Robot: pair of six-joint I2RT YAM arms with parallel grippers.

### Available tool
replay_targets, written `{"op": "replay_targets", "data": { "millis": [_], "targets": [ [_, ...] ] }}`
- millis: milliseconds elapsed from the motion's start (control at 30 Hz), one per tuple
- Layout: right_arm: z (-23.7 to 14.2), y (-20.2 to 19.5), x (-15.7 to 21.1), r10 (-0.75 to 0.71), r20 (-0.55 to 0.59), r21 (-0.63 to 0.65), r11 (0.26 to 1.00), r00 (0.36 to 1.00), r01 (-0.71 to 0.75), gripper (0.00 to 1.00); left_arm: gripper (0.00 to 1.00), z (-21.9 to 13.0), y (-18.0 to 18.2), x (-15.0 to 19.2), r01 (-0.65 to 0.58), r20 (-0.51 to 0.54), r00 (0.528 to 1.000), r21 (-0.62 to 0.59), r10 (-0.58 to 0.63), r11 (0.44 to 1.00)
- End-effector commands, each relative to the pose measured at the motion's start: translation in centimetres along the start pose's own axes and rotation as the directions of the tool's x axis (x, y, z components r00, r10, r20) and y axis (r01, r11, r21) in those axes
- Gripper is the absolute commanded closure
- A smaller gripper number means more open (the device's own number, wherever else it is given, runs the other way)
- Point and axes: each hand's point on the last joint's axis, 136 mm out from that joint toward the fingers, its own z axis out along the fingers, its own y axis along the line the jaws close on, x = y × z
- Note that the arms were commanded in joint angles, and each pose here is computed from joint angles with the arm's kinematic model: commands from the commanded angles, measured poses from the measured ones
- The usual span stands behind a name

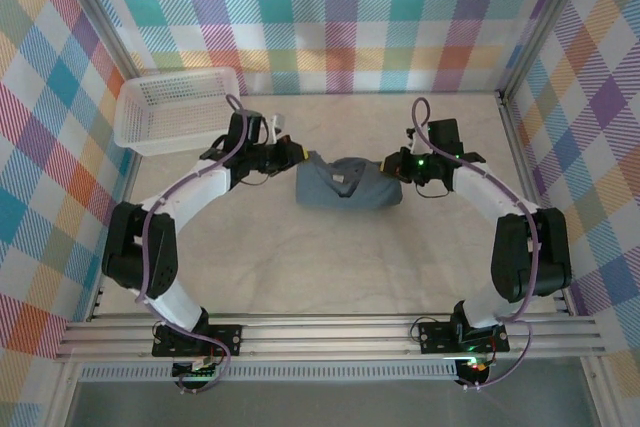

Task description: Fold the inside-out t-shirt

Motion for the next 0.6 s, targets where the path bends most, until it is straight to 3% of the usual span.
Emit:
{"op": "replay_targets", "data": {
  "millis": [0, 167, 367, 400, 500, 567],
  "targets": [
    [0.7, -3.3, -3.0, 0.0, 0.102, 0.13, 0.991, 0.995, -0.013, 1.0, 1.0, 2.7, 2.2, -1.8, -0.079, 0.037, 0.996, -0.047, 0.081, 0.996],
    [1.8, -6.7, -5.0, -0.025, 0.152, 0.235, 0.972, 0.988, -0.011, 0.97, 1.0, 7.3, 6.0, -2.3, -0.06, 0.005, 0.998, -0.097, 0.061, 0.994],
    [6.0, -7.7, -4.6, 0.017, 0.017, 0.155, 0.988, 1.0, -0.02, 0.9, 1.0, 10.6, 11.0, -1.9, 0.026, -0.003, 1.0, -0.157, -0.027, 0.987],
    [6.5, -8.1, -4.5, 0.026, 0.007, 0.16, 0.987, 1.0, -0.027, 0.86, 1.0, 10.9, 11.4, -2.0, 0.032, -0.005, 0.999, -0.16, -0.033, 0.987],
    [6.8, -8.5, -4.8, 0.037, -0.001, 0.178, 0.983, 0.999, -0.036, 0.62, 1.0, 11.3, 11.5, -2.1, 0.038, -0.011, 0.999, -0.159, -0.04, 0.987],
    [6.0, -7.8, -5.2, 0.032, -0.004, 0.187, 0.982, 0.999, -0.031, 0.52, 0.82, 10.8, 10.8, -2.5, 0.034, -0.003, 0.999, -0.145, -0.035, 0.989]
  ]
}}
